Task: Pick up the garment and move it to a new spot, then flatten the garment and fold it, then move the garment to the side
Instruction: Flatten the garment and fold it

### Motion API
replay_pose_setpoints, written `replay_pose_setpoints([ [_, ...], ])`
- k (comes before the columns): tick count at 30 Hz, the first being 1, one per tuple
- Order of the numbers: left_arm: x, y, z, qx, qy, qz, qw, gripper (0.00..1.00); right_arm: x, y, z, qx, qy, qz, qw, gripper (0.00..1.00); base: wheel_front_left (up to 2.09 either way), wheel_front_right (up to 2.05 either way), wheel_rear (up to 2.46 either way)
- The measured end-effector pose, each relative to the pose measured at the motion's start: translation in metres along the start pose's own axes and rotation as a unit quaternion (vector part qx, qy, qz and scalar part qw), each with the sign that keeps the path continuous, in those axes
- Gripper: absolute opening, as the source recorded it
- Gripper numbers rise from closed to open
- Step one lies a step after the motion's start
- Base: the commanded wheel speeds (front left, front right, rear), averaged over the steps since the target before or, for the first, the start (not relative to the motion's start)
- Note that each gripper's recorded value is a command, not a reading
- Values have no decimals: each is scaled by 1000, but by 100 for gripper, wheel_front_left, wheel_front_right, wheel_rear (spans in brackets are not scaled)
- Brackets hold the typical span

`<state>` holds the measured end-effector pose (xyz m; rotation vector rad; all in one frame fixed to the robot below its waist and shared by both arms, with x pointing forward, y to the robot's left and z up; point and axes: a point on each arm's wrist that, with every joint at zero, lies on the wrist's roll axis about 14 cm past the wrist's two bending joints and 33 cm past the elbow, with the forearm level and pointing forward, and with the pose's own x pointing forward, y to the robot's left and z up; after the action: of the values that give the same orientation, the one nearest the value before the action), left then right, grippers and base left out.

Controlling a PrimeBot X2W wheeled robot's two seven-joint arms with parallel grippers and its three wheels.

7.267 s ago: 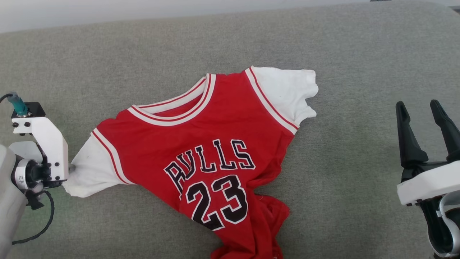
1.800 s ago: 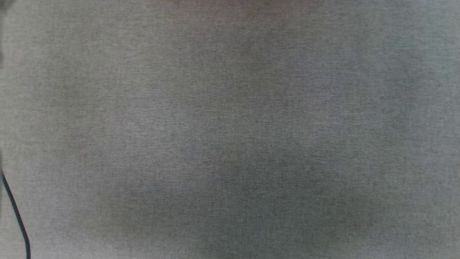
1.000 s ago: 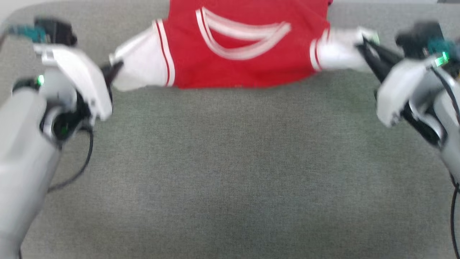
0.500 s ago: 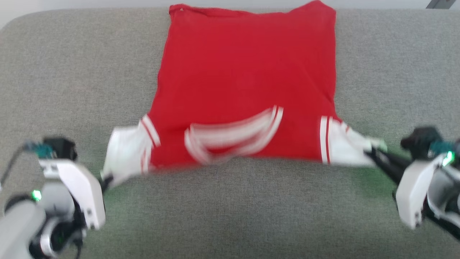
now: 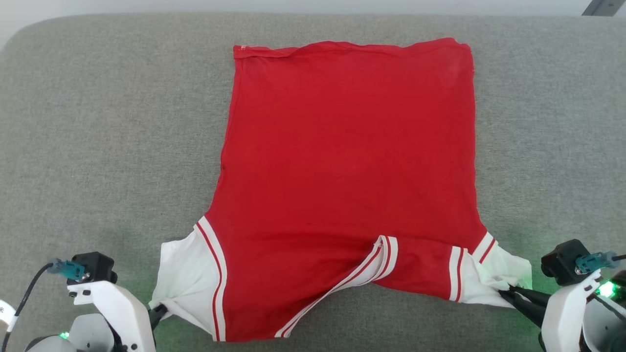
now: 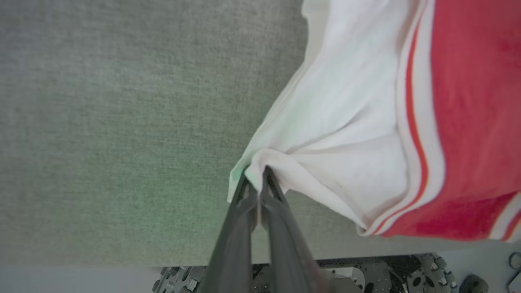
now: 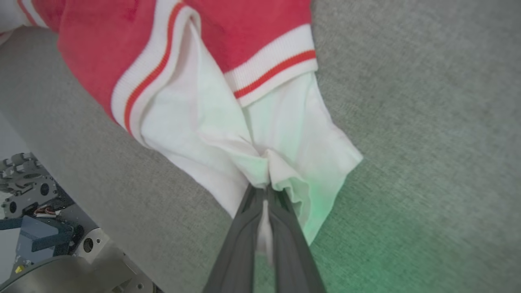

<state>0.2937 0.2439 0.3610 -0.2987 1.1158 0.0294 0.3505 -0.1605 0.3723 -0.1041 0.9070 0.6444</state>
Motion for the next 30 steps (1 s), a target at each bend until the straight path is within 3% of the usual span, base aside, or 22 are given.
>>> replay_pose_setpoints([
  [1, 0, -1, 1, -3, -3, -2, 1000, 0, 1, -1, 0, 7, 0, -2, 1000, 30, 0, 0, 0],
  [2, 0, -2, 1, -5, -7, -3, 1000, 0, 2, -1, 2, 10, -3, -3, 1000, 89, 0, 0, 0],
  [3, 0, -3, 2, -7, -12, -8, 1000, 0, 2, -2, 3, 7, -1, -5, 1000, 100, 0, 0, 0],
  [11, 0, -10, 11, -11, -36, -25, 999, 0, -9, -17, 68, -4, -61, -27, 998, 100, 0, 0, 0],
  [18, 9, -19, 28, -1, -54, -36, 998, 0, -13, -43, 157, -10, -165, -77, 983, 100, 0, 0, 0],
  [24, 19, -27, 34, 2, -53, -47, 998, 0, 19, -75, 211, 9, -192, -111, 975, 100, 0, 0, 0],
  [30, 27, -28, 40, 9, -54, -48, 997, 0, 73, -102, 231, 46, -142, -121, 981, 100, 0, 0, 0],
])
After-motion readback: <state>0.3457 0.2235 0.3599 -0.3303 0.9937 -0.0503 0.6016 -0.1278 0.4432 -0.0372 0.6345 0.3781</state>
